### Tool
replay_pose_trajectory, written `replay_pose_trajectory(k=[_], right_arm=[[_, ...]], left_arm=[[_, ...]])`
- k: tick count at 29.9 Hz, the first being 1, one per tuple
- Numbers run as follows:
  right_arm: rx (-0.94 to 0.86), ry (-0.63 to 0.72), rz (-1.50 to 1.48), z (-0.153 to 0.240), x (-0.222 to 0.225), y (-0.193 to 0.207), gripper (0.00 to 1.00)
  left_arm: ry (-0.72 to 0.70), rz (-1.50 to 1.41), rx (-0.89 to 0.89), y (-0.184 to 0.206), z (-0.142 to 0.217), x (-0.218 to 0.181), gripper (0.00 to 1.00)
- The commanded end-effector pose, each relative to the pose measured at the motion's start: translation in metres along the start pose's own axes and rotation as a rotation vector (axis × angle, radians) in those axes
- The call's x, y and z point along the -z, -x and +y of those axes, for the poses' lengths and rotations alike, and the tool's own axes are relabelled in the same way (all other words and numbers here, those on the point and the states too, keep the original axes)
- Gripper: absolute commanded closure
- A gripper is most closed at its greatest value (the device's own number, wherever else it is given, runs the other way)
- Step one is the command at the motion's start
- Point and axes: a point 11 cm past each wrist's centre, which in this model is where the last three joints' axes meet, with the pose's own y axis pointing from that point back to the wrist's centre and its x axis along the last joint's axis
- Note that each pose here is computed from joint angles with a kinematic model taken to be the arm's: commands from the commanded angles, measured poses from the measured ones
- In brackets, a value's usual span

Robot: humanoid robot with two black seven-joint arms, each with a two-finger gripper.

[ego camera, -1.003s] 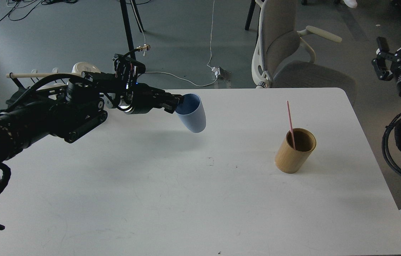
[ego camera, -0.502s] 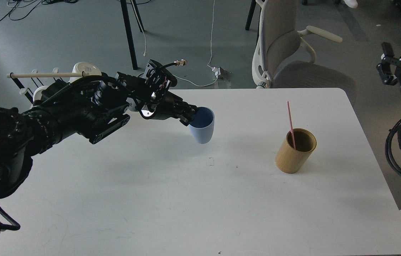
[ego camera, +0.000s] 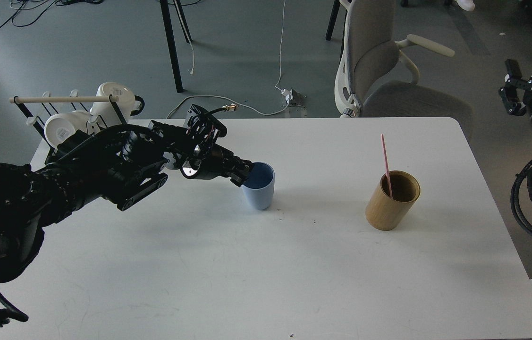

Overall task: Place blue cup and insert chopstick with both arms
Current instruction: 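Lower the blue cup upright onto the table, then release the blue cup and raise the left gripper away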

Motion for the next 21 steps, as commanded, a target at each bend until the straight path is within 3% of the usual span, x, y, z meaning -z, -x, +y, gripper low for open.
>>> replay_pose_trajectory(k=[1, 6, 8, 16, 18, 21], right_arm=[[0.0, 0.0, 0.001, 0.0, 0.0, 0.0, 0.02], [0.0, 0.0, 0.001, 0.0, 0.0, 0.0, 0.02], [0.0, 0.002, 0.001, 0.001, -0.001, 0.0, 0.02], [0.006, 0.007, 0.003, 0.001, -0.002, 0.001, 0.02], [0.033, 0.028, 0.024, 0.003, -0.007, 0.006, 0.02], [0.149, 0.084, 0.108, 0.006, -0.016, 0.027, 0.02]], left_arm=[[0.0, 0.007, 0.001, 0.003, 0.0, 0.001, 0.96], [-0.002, 0.016, -0.008, 0.0, 0.002, 0.002, 0.88], [-0.004, 0.02, -0.011, -0.002, 0.003, 0.004, 0.78], [-0.007, 0.029, -0.009, -0.001, 0.006, 0.007, 0.54], [-0.003, 0.058, -0.03, -0.005, 0.008, 0.007, 0.44], [0.016, 0.147, -0.057, -0.008, 0.018, 0.012, 0.41]])
